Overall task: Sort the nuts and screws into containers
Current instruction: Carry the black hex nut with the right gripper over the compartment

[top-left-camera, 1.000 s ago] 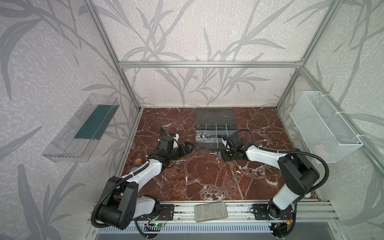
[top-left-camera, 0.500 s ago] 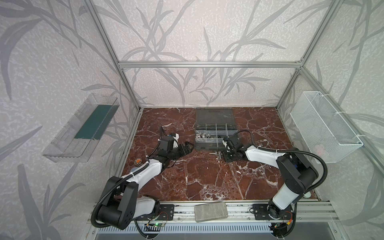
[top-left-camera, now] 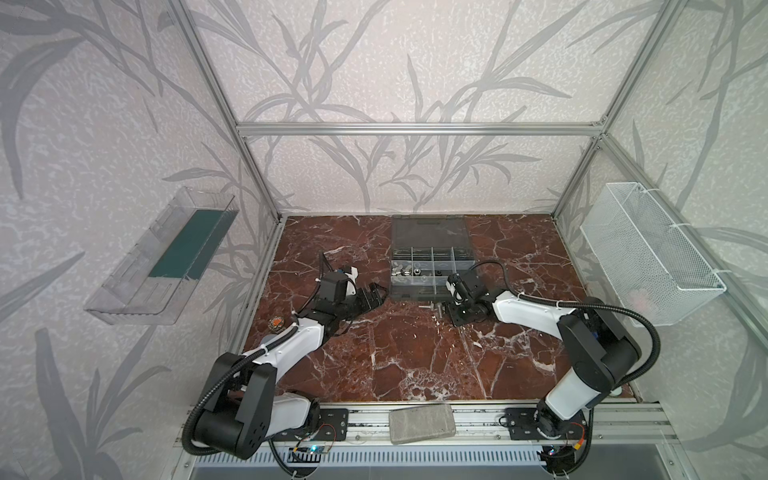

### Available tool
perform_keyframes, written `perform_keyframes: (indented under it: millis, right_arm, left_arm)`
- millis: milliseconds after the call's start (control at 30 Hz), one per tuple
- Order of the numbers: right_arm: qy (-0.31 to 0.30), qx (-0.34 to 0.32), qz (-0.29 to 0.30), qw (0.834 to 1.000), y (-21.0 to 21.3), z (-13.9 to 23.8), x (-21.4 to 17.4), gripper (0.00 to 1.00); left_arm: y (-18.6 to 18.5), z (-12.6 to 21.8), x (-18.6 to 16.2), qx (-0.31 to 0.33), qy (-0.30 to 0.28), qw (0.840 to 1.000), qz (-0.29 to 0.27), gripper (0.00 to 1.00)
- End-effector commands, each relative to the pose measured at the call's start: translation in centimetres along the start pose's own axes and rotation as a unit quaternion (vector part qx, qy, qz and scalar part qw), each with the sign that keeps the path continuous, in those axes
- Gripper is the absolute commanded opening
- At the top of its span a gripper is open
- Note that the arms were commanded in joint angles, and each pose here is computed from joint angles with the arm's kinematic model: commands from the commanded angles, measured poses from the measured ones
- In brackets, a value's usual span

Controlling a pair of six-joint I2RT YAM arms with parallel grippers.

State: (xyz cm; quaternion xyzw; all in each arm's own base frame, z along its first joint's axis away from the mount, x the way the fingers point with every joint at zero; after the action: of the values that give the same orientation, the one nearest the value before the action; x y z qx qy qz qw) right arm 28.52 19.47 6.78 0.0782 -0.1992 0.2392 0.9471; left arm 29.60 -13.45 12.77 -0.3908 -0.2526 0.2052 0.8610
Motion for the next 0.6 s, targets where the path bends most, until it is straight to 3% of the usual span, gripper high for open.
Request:
perform_keyframes:
  millis: [0,300,567]
  right_arm:
    - [-0.040,0.012,0.017,0.999,0.3,3.9,2.3,0.00]
    - [-0.130,0.013,0.023,0.991,-0.8,9.2,7.0,0.00]
    - [-0.128,0.004,-0.007,0.992,-3.2,8.4,11.0,0.00]
  left_arm:
    - [0.2,0.1,0.1,-0.001,-0.005,1.000,-0.004,0.98]
    - [0.1,0.4,0.0,-0.006,-0.007,1.000,-0.004,0.98]
    - [0.1,0.4,-0.1,-0.007,-0.004,1.000,-0.003,0.98]
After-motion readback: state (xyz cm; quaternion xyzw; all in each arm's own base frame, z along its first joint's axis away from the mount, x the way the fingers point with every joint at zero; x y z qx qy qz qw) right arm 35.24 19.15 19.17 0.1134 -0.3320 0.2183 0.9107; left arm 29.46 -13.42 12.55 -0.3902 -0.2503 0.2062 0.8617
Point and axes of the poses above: each gripper's point midway between its finger pads, its own z axis back along the fingers, its own y axis along the line the jaws close on, x = y × z, the point moved 4 cm from there along z, back along the fingers, and after that the axes turned 10 degrees about z, right-handed, at the moved point
